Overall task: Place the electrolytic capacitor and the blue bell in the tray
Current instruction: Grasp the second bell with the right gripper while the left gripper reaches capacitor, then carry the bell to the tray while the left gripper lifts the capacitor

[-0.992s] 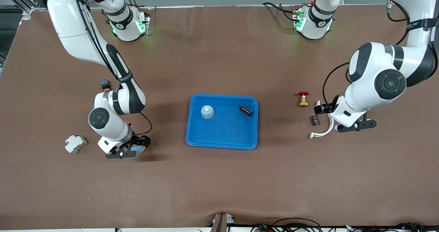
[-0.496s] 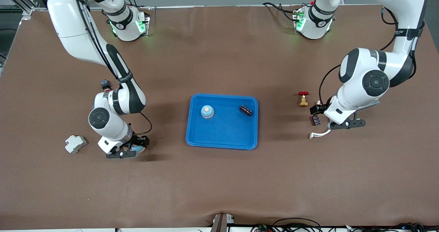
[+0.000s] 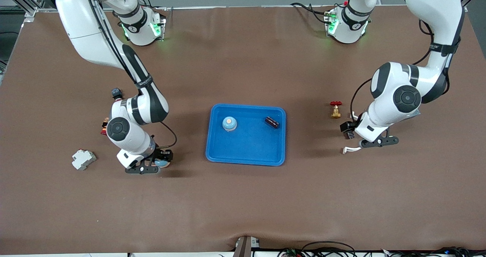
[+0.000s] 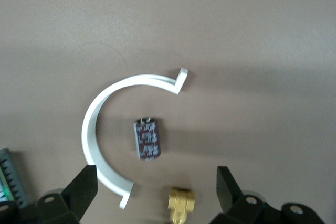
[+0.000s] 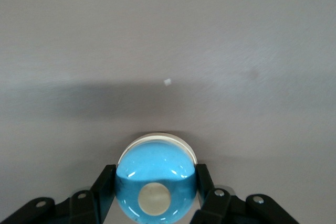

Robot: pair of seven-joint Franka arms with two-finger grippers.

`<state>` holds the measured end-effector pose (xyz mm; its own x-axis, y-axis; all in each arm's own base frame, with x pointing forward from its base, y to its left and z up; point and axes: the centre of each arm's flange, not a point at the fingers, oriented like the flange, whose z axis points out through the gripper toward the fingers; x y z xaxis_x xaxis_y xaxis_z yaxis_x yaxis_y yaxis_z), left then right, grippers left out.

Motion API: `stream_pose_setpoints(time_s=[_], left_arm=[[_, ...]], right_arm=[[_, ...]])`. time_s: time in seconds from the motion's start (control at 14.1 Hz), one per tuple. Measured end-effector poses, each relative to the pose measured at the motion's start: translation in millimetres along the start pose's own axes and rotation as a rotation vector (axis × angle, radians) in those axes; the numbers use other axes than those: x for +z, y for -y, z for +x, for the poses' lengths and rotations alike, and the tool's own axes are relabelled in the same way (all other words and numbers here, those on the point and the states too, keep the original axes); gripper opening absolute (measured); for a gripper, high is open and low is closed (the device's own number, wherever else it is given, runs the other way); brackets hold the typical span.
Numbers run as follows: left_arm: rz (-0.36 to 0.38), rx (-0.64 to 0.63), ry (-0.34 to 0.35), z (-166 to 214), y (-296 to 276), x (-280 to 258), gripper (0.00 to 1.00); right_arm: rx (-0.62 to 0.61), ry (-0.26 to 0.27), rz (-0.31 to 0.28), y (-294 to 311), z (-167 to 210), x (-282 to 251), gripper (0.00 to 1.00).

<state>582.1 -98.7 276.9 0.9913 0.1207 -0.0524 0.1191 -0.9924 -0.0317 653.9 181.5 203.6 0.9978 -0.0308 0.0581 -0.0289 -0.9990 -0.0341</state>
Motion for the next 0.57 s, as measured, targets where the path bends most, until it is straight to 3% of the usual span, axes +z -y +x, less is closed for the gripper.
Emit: stream_pose_setpoints(time_s=[0.14, 0.57], left_arm=[[-0.010, -0.041, -0.001, 4.1, 0.9, 20.7, 1.00], [-0.018, -0.132, 0.014, 8.9, 6.5, 47.5, 1.00]], right_arm=[[0.062, 0.017, 0.001, 28.8, -2.4, -19.4, 0.67], [0.233, -0.004, 0.029, 132.7, -33.7, -46.1, 0.67]])
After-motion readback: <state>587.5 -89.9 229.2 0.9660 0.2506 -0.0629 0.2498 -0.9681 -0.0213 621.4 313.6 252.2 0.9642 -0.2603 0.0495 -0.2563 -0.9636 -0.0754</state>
